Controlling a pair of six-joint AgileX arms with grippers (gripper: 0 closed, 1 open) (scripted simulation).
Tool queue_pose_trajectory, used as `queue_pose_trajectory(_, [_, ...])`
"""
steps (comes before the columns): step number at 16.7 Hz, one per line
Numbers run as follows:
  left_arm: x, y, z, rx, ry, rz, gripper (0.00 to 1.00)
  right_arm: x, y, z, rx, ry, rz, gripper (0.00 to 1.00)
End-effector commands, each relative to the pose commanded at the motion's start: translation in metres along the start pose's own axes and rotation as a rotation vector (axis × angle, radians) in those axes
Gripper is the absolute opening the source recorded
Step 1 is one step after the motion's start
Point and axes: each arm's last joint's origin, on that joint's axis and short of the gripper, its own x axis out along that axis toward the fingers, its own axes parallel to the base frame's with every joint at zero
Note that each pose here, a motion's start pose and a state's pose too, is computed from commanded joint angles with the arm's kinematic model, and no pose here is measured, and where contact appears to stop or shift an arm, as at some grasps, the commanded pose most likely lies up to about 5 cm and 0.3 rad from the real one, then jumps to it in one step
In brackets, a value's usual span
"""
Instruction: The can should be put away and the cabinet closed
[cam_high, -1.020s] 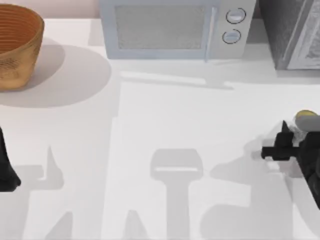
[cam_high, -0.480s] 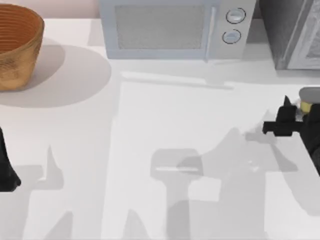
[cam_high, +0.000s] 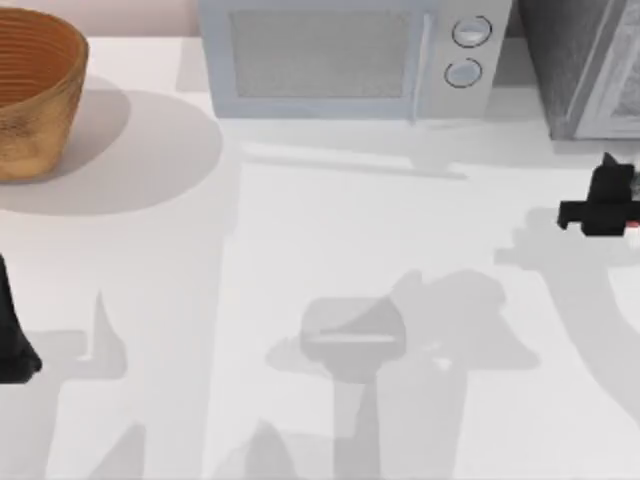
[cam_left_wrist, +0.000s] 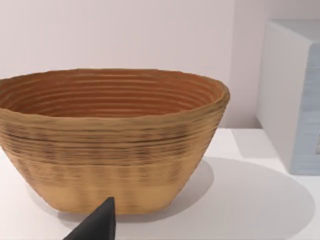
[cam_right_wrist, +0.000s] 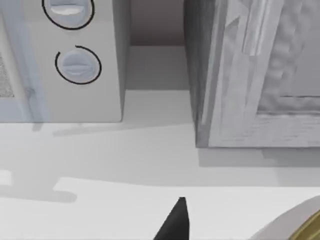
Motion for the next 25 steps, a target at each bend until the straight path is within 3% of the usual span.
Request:
queue_pose_trajectory(3, [0.0,0.0,0.0,0.0,0.0,0.0,1.0,-0.01,-0.001,0.017,0.008,-0.026,0.006,0.0])
queue_pose_trajectory(11, [0.0,0.0,0.0,0.0,0.0,0.0,1.0,-0.016,-0.004,0.019,0.012,-0.037,0.01,0.0])
queue_pose_trajectory(16, [0.0,0.0,0.0,0.0,0.0,0.0,1.0,-0.054,-0.027,0.022,0.027,-0.116,0.02,0.0])
queue_pose_trajectory(25, [0.0,0.0,0.0,0.0,0.0,0.0,1.0,-0.123,-0.066,-0.03,0.021,-0.287,0.016,0.0])
